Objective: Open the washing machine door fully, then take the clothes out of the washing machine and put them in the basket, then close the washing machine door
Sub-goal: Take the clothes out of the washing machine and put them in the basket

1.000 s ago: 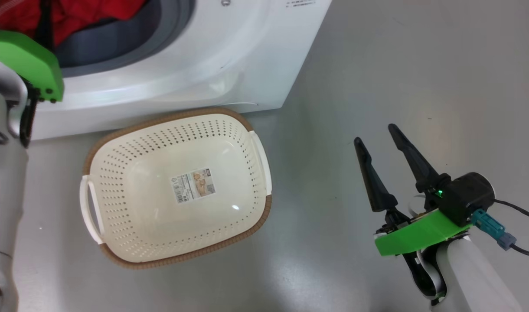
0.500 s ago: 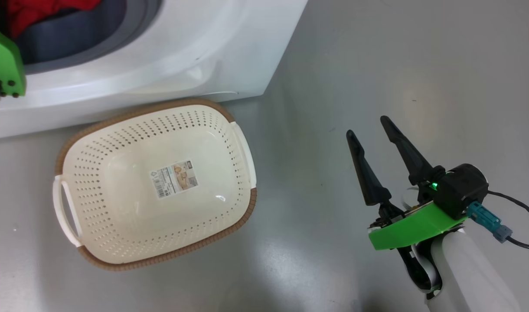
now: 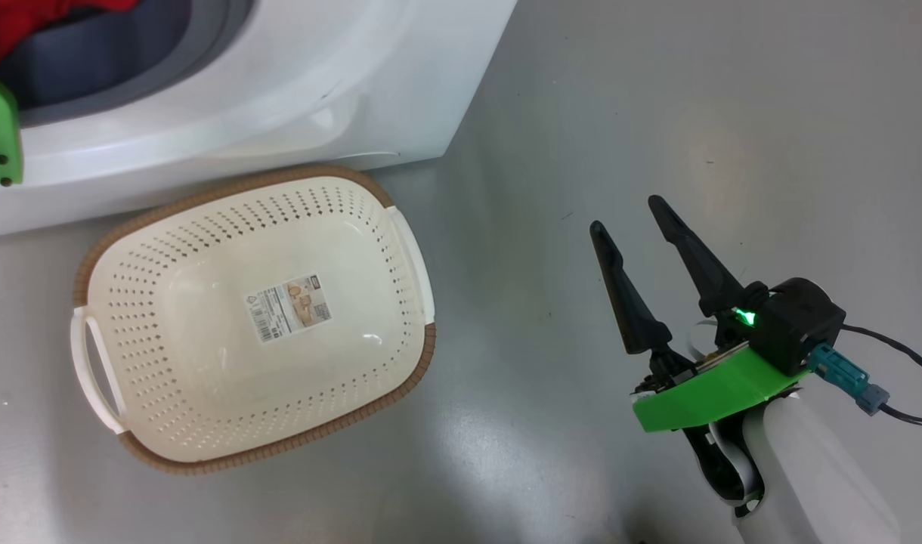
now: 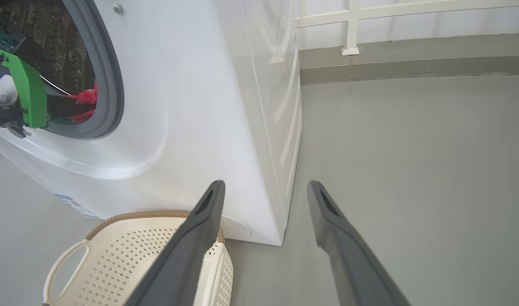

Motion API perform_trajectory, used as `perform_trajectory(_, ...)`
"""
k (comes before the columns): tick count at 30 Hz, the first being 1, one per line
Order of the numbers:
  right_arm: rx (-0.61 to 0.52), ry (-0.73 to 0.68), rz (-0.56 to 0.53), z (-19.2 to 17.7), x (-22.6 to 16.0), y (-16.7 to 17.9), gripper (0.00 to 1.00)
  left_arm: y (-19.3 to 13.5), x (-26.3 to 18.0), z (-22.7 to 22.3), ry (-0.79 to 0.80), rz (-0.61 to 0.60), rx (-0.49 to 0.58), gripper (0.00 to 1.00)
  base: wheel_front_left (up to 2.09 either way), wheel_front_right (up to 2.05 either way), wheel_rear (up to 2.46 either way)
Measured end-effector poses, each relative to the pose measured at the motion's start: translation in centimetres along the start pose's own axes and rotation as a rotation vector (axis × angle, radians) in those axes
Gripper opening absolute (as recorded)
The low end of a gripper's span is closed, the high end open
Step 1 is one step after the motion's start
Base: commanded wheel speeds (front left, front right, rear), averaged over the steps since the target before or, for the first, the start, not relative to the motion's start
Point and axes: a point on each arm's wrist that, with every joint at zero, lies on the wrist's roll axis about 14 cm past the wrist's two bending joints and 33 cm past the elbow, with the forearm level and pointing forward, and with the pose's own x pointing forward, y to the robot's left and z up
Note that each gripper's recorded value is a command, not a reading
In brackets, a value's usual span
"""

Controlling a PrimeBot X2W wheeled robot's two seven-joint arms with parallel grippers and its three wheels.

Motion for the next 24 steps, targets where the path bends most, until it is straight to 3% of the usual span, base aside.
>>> perform_trajectory(11, -0.004, -0.004, 0.019, 0.2, 0.4, 0.2, 1.0, 1.4, -0.4, 3.2, -0.195, 0.063, -0.001, 0.0, 0.0, 0.0, 0.0)
perform_trajectory(18, 0.001, -0.013, 0.039, 0.5, 0.7, 0.9, 1.0, 2.7, -1.9, 6.9, -0.353, 0.104, -0.193, 0.0, 0.0, 0.0, 0.0)
perform_trajectory(24, -0.001, -0.023, 0.048, 0.9, 0.8, 1.2, 1.0, 3.0, -4.4, 8.2, -0.48, 0.103, -0.233, 0.0, 0.0, 0.0, 0.0)
